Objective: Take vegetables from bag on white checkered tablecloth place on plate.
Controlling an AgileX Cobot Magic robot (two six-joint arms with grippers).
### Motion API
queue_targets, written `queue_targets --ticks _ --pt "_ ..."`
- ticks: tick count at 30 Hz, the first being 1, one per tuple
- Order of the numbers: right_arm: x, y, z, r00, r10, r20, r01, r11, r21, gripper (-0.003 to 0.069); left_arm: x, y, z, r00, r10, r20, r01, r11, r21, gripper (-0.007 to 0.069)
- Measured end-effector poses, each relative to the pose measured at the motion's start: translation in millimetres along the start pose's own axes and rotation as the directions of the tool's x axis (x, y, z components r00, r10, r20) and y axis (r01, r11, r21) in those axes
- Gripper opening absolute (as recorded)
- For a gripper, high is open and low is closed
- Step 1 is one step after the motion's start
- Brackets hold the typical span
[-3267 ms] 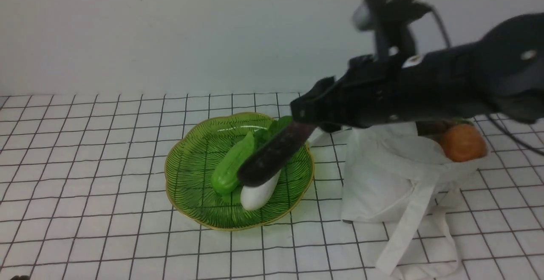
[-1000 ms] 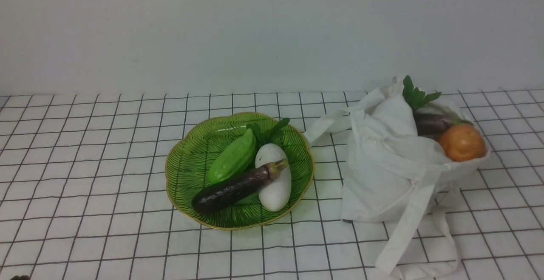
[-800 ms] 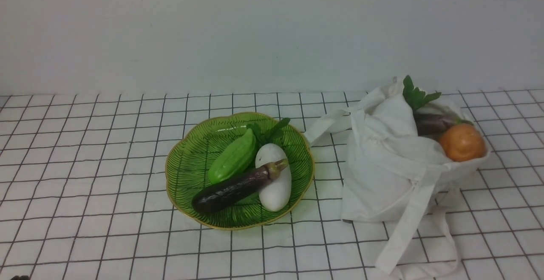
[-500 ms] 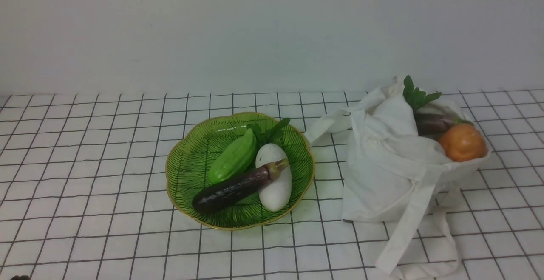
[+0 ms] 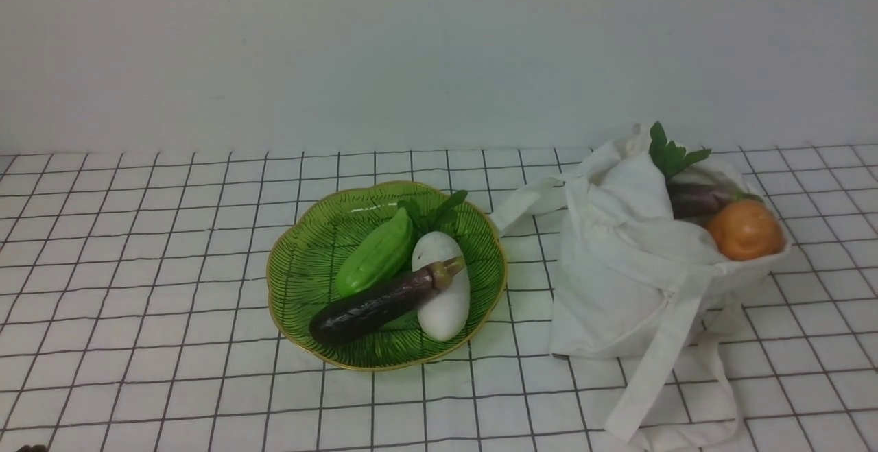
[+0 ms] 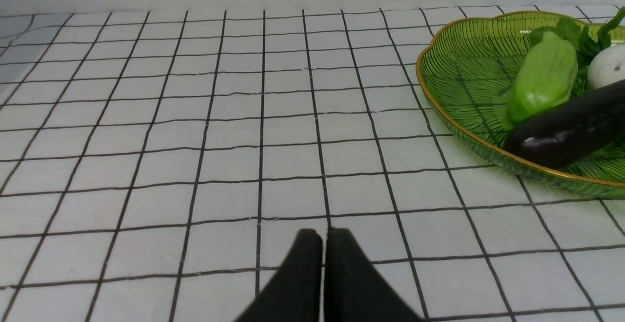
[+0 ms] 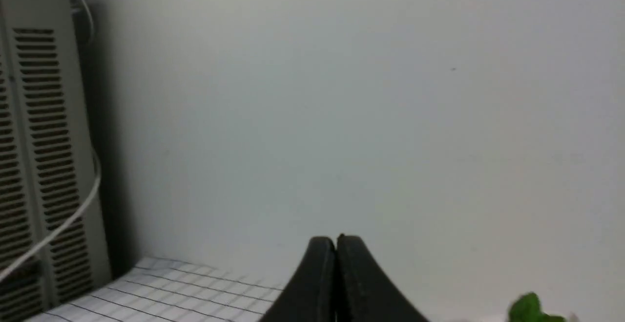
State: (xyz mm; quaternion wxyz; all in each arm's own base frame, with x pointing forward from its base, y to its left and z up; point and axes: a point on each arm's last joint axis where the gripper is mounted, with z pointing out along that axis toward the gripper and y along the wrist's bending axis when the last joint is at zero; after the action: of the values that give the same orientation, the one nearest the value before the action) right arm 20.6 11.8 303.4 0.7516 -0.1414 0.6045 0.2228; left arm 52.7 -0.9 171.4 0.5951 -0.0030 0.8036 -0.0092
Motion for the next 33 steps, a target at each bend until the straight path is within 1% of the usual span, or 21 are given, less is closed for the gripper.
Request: queue_targets --ticks 2,4,6,8,9,12,16,33 --pt "14 -3 2 0.998 -0.022 -0.051 0.026 0.996 0.090 -0.0014 0 0 0 1.000 0.000 0.000 0.000 1.000 0.000 -0.0008" --pt "26 -7 4 0.995 -0.030 -0.091 0.044 0.986 0.158 -0.0014 0 0 0 1.000 0.000 0.000 0.000 1.000 0.000 -0.0008" --pt "54 -15 5 0.985 -0.022 -0.173 0.070 0.959 0.273 -0.0014 0 0 0 1.000 0.000 0.000 0.000 1.000 0.000 -0.0008" --pt "79 -22 4 0.970 0.001 -0.242 0.087 0.932 0.351 -0.0014 0 0 0 1.000 0.000 0.000 0.000 1.000 0.000 -0.0008" --pt "84 -24 4 0.967 0.007 -0.254 0.091 0.925 0.370 -0.0014 0 0 0 1.000 0.000 0.000 0.000 1.000 0.000 -0.0008" --pt "120 -30 -2 0.931 0.064 -0.359 0.103 0.898 0.427 -0.0014 0 0 0 1.000 0.000 0.000 0.000 1.000 0.000 -0.0008" --pt "124 -31 -3 0.920 0.066 -0.387 0.117 0.895 0.431 -0.0014 0 0 0 1.000 0.005 0.001 -0.005 1.000 0.000 -0.0008" --pt "124 -31 -3 0.919 0.062 -0.388 0.121 0.895 0.430 -0.0014 0 0 0 1.000 0.005 0.001 -0.005 1.000 0.000 -0.0008"
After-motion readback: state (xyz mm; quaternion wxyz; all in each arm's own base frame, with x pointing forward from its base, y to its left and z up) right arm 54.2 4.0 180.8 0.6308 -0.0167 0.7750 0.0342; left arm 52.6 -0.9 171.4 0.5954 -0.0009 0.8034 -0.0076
